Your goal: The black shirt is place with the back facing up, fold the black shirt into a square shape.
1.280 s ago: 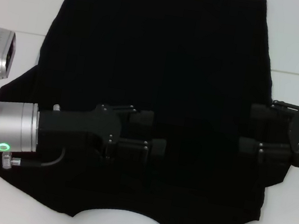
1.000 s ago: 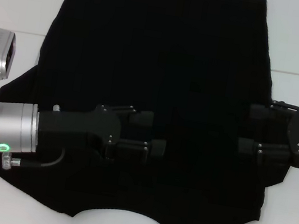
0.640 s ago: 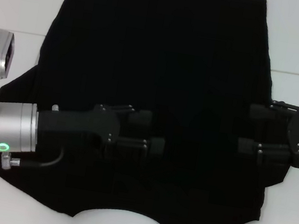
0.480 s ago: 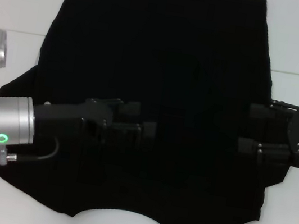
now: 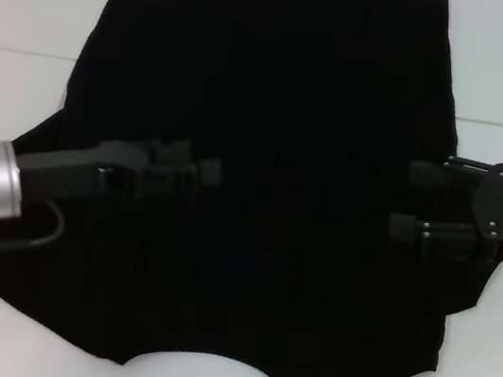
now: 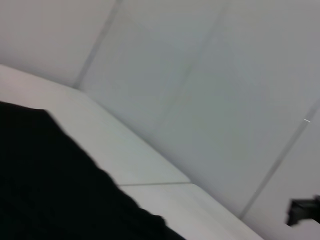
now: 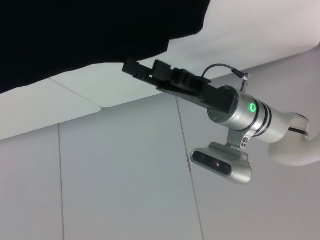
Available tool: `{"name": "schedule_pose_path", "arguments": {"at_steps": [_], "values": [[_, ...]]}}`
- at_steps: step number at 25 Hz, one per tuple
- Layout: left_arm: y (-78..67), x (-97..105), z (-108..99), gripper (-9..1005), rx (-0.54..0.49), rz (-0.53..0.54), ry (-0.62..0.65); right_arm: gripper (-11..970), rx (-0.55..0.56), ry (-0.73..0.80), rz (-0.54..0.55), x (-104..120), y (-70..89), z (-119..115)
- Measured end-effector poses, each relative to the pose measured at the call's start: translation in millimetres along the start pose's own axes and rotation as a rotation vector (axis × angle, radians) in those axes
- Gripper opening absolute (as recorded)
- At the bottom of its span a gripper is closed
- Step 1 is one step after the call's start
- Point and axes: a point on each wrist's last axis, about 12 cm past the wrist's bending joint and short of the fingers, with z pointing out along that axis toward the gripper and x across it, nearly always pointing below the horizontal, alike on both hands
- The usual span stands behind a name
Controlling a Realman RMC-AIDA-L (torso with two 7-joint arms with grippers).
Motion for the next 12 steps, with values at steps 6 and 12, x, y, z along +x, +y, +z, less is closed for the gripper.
{"name": "schedule_pose_path", "arguments": {"at_steps": [6,12], "values": [[19.3,-16,-27,821,-0.145,-0.102,0.029,914,-0.005,-0.007,0.083,2,0.5,11],[32.4,-21,-48,814,-0.276,-0.149,0.069,913,-0.037,-0.001,0.126,7,6.7,22]]}}
